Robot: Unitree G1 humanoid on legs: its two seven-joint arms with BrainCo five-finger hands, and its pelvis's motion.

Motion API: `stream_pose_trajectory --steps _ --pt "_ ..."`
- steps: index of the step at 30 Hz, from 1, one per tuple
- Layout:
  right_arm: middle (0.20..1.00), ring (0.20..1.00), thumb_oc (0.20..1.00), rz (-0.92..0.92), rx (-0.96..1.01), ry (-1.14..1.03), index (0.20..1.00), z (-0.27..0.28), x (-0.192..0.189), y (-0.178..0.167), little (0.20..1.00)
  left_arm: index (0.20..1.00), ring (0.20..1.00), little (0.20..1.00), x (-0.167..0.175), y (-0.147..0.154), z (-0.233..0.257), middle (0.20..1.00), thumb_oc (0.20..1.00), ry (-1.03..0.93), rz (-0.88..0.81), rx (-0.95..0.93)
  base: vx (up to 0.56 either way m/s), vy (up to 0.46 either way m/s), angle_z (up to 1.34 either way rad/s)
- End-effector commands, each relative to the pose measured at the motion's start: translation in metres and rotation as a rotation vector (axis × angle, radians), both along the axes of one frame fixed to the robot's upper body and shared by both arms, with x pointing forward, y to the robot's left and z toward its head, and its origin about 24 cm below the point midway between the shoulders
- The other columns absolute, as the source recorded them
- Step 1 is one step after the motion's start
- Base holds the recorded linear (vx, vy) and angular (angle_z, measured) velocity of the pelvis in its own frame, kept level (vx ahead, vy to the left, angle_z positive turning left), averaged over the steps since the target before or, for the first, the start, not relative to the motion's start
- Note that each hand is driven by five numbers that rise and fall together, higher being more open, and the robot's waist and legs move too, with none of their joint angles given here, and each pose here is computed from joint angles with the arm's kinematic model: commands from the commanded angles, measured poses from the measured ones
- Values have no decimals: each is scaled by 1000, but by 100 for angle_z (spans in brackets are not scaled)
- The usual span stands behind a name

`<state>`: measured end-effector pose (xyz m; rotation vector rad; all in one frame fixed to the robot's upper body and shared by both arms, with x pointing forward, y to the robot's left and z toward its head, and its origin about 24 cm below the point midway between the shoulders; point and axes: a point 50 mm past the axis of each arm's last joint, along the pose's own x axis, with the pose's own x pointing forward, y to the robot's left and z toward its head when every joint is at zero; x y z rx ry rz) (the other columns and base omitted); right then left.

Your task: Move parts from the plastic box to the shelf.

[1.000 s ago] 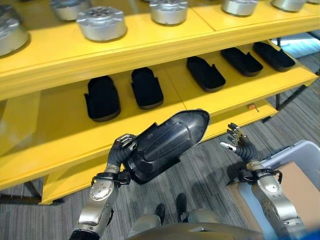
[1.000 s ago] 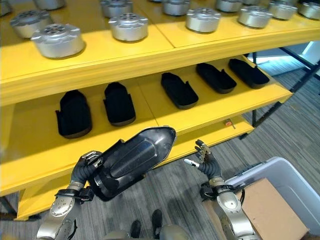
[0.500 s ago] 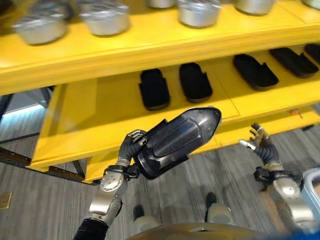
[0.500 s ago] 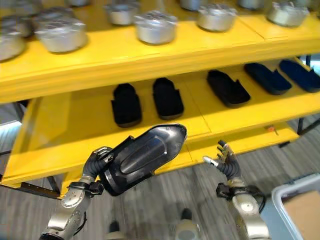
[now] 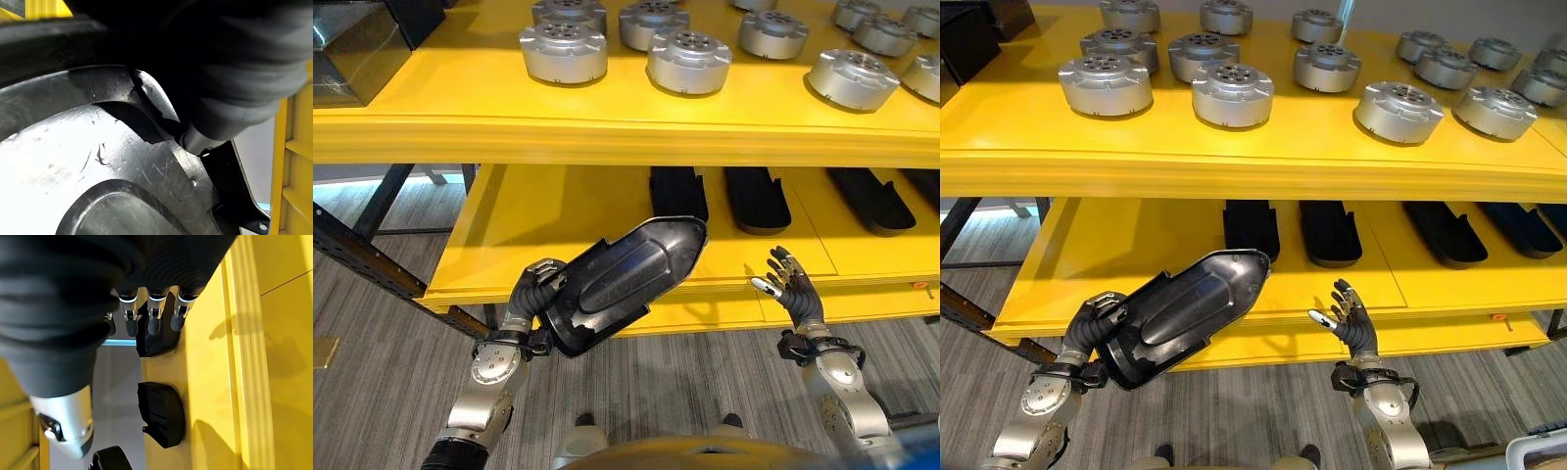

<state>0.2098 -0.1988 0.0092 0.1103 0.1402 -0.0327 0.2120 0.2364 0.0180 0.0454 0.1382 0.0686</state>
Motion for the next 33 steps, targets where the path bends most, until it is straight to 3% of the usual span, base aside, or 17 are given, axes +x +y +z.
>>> stream_pose_trajectory --steps 1,14,27,33 --pt "1000 1000 1000 22 -80 -168 1000 36 18 -8 1000 200 200 200 12 -10 46 200 200 -253 -17 -25 -14 62 31" --pt "1000 1000 1000 70 -51 -158 1000 33 22 2 1000 200 200 200 10 -11 40 200 200 -228 -25 -29 46 192 -12" --pt "1000 1000 1000 39 -78 -138 1000 30 7 -16 1000 200 200 200 -2 -15 24 200 200 -178 -5 -116 62 -151 3" --pt "1000 1000 1000 27 -127 -157 1000 36 7 -25 1000 200 200 200 9 -25 33 200 200 -224 -27 -161 -49 -137 21"
